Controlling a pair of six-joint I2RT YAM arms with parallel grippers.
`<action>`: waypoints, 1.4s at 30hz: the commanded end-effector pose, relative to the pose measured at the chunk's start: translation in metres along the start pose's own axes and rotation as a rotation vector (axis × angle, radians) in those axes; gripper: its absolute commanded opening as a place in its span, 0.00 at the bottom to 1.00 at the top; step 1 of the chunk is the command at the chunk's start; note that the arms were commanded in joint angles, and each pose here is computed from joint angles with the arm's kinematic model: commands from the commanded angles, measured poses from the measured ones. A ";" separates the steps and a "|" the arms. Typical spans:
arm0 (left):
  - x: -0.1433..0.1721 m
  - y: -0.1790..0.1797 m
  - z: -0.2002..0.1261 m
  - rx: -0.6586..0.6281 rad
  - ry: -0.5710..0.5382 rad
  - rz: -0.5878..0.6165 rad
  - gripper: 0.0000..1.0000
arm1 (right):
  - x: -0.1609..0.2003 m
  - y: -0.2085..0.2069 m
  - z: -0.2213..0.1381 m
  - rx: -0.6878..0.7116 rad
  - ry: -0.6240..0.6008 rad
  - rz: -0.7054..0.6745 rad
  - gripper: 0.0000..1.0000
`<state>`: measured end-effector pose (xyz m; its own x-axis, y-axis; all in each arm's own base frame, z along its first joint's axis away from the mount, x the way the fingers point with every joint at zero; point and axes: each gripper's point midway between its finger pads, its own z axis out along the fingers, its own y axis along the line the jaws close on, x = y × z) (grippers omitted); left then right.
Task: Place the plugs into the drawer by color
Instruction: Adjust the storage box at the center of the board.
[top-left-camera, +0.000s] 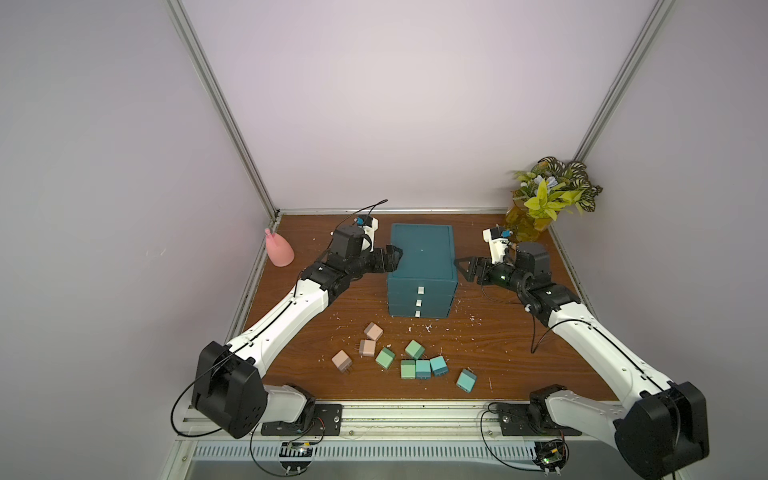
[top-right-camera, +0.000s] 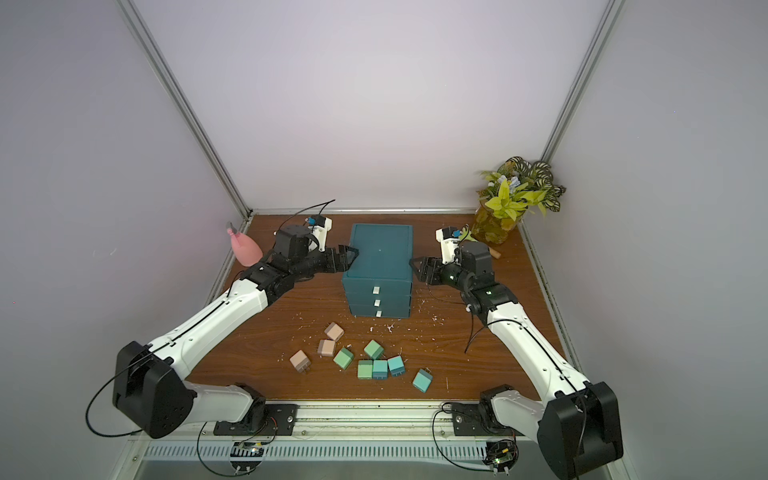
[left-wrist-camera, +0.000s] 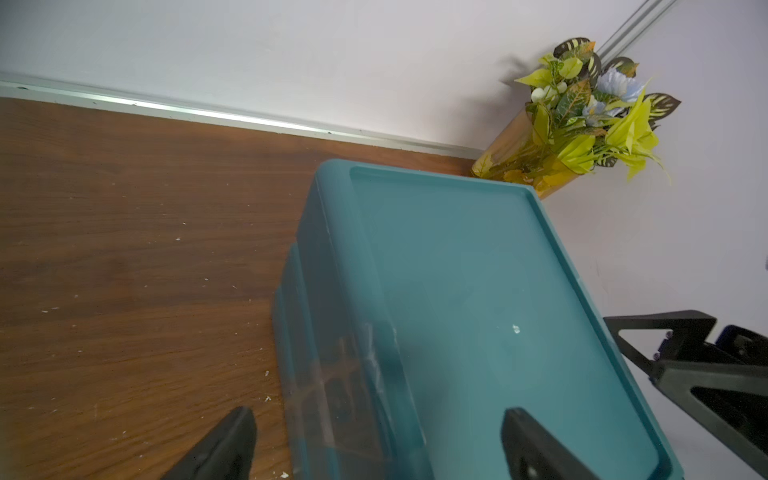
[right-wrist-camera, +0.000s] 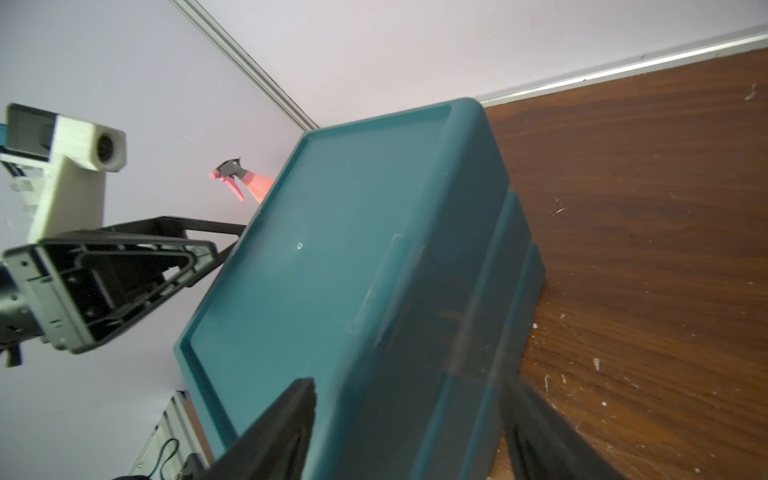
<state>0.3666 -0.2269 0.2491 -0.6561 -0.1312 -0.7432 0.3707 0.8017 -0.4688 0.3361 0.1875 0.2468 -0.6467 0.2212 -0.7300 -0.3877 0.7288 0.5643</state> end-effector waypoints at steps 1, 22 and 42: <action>0.000 -0.011 0.004 0.080 0.021 -0.015 0.78 | -0.015 0.020 0.009 -0.053 -0.024 -0.023 0.67; -0.014 -0.005 0.036 0.107 -0.049 -0.003 0.56 | -0.055 0.037 0.134 -0.079 0.006 -0.102 0.45; -0.044 0.016 0.034 0.065 -0.128 -0.030 0.65 | -0.190 0.035 0.084 0.128 -0.269 -0.236 0.48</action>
<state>0.4254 -0.2267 0.2435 -0.6093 -0.2302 -0.7588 0.3532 0.7780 -0.5196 0.5259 0.2497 0.2940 -0.4995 0.1455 -0.8540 -0.3885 0.8434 0.3710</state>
